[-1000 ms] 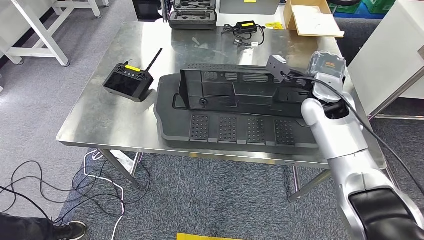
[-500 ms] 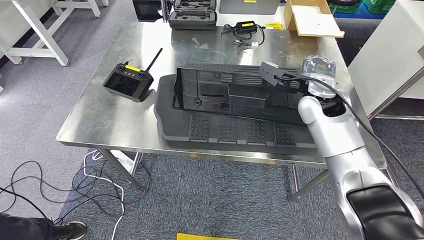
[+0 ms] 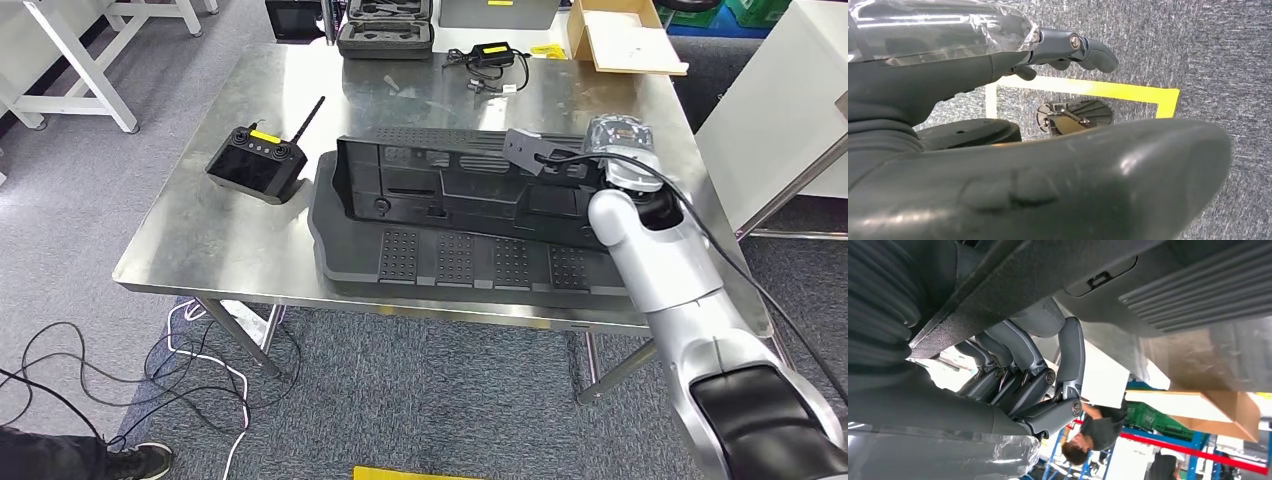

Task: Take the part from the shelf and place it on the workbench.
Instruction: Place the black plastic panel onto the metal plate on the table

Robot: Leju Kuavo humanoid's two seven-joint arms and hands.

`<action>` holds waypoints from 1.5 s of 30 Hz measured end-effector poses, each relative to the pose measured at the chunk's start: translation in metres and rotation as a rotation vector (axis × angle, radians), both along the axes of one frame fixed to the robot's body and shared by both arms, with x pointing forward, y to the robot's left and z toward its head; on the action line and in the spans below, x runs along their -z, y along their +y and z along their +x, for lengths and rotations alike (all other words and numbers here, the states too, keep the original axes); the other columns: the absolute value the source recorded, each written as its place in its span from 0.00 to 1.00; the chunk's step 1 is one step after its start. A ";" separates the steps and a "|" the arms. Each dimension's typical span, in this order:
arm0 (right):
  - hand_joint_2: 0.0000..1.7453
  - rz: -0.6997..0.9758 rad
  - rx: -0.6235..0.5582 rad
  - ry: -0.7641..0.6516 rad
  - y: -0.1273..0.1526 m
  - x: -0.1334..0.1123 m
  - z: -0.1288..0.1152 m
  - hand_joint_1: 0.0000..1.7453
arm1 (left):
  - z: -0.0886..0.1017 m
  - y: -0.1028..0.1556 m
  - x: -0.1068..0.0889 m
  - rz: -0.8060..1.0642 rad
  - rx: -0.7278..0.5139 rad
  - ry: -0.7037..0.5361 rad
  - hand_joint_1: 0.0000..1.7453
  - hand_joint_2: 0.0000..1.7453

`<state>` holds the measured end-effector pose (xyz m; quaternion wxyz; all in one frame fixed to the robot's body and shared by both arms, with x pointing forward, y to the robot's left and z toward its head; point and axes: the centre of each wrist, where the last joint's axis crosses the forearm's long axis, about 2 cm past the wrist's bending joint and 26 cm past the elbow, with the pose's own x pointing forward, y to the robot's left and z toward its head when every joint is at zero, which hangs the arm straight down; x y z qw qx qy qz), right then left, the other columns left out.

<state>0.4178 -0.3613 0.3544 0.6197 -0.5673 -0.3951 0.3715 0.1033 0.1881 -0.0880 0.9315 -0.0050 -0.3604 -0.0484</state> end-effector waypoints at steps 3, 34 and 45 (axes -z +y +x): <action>1.00 0.002 -0.018 0.024 0.003 -0.001 0.001 1.00 | 0.000 0.000 0.000 -0.002 0.003 -0.001 0.00 0.00; 1.00 -0.059 -0.087 0.099 0.026 -0.008 0.005 1.00 | 0.000 0.000 0.000 -0.014 0.007 0.000 0.00 0.00; 1.00 -0.069 -0.087 -0.019 0.033 -0.004 0.005 0.00 | 0.000 0.000 0.000 -0.012 0.008 0.004 0.00 0.00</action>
